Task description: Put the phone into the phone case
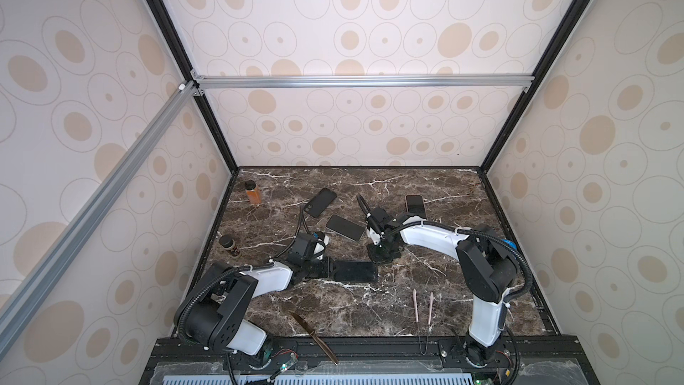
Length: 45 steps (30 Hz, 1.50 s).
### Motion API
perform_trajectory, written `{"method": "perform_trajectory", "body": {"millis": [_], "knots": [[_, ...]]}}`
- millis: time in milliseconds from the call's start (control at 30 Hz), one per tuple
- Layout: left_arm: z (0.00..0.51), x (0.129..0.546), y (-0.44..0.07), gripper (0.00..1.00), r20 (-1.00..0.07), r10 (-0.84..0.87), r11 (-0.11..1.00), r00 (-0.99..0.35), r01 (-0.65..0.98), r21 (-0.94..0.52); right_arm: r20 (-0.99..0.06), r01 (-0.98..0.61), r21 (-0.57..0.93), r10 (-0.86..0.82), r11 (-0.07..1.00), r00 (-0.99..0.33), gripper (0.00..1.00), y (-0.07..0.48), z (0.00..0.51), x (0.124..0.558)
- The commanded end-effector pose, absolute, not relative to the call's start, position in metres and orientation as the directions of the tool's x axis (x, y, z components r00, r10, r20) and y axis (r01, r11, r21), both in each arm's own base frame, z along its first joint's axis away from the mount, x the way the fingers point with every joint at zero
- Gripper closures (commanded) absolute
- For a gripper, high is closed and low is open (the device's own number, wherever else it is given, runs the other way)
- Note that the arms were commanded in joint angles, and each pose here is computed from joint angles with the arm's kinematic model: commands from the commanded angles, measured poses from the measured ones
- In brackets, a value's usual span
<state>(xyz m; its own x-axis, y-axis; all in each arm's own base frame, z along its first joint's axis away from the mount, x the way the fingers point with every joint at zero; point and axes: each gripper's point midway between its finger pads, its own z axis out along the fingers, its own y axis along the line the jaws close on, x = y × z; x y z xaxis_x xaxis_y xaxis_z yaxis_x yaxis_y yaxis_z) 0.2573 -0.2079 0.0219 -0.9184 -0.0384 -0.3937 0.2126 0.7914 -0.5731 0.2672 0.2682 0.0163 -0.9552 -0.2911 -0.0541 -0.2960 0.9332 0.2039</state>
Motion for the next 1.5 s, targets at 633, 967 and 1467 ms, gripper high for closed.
{"method": "perform_trajectory", "body": {"millis": [633,967,1467], "knots": [[0.022,0.235,-0.205,0.77,-0.349,-0.040,0.777,-0.936,0.190,-0.601,-0.146,-0.299,0.356,-0.263,0.886,-0.954,0.76,0.267,0.054,0.258],[0.028,0.233,-0.214,0.77,-0.341,-0.032,0.739,-0.939,0.207,-0.641,-0.146,-0.269,0.392,-0.229,0.880,-0.962,0.78,0.263,0.062,0.258],[0.032,0.232,-0.218,0.77,-0.341,-0.034,0.721,-0.940,0.213,-0.659,-0.085,-0.208,0.363,-0.190,0.908,-0.978,0.81,0.253,0.026,0.249]]}}
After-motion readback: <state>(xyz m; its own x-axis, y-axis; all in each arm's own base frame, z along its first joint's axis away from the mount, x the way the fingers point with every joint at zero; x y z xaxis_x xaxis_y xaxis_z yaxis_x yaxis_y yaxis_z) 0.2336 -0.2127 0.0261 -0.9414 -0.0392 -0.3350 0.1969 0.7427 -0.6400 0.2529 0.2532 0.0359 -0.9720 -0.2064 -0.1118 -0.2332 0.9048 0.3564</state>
